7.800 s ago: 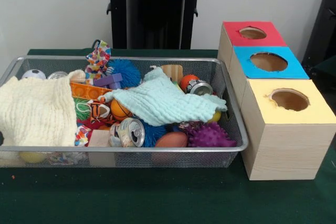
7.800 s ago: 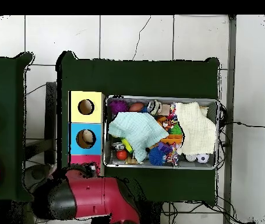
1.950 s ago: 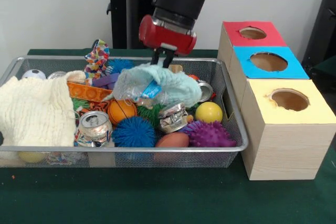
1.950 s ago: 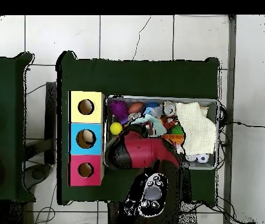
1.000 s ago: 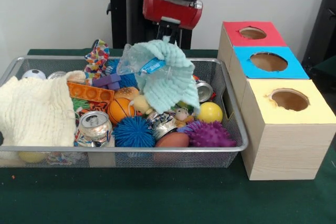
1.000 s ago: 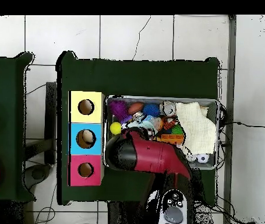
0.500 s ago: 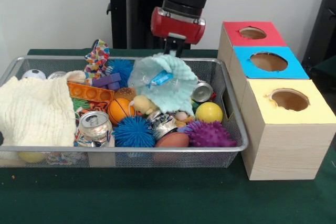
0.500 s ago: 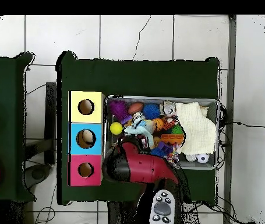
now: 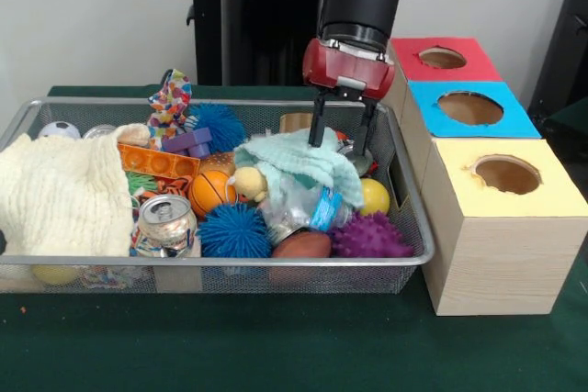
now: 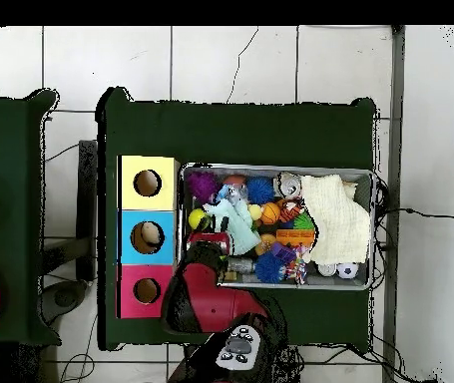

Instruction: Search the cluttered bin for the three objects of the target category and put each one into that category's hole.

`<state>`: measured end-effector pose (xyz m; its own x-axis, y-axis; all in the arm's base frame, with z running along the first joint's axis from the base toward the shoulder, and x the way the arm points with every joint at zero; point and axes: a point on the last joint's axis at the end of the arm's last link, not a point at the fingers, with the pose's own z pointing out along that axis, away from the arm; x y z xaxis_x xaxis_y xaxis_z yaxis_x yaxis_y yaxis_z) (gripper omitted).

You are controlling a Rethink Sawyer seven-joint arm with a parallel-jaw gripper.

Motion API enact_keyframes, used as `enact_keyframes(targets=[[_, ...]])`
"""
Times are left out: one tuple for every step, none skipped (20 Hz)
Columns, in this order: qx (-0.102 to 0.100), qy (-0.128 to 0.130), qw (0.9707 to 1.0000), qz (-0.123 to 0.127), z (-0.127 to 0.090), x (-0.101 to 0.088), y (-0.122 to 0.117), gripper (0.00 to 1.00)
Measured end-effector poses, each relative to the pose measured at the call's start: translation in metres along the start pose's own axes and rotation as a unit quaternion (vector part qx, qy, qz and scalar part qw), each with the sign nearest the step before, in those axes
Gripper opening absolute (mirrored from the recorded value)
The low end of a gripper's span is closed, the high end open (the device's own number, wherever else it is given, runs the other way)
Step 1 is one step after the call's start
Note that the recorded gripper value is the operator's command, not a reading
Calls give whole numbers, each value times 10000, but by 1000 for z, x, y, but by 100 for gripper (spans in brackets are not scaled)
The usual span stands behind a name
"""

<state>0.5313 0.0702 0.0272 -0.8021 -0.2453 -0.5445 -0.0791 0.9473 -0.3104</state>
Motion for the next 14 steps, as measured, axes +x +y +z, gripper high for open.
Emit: enact_keyframes(targets=[[21,52,10000,53,-1,4,2,100],[37,137,9998,104,-2,7,4,100],[52,253,9995,163,-4,10,5,100],[87,454,9986,267,-8,13,5,100],[99,566,9979,310,-11,14,5,100],[111,750,9964,366,-14,15,5,100],[122,1255,9907,504,-26,13,4,100],[104,1469,9876,541,-31,13,4,100],[96,1557,9862,559,-34,12,4,100],[74,1746,9828,591,-39,10,4,100],[5,2112,9753,643,-51,6,4,100],[-34,2255,9720,662,-56,3,5,100],[-75,2377,9689,678,-61,0,5,100],[-127,2507,9653,716,-66,-5,4,100]])
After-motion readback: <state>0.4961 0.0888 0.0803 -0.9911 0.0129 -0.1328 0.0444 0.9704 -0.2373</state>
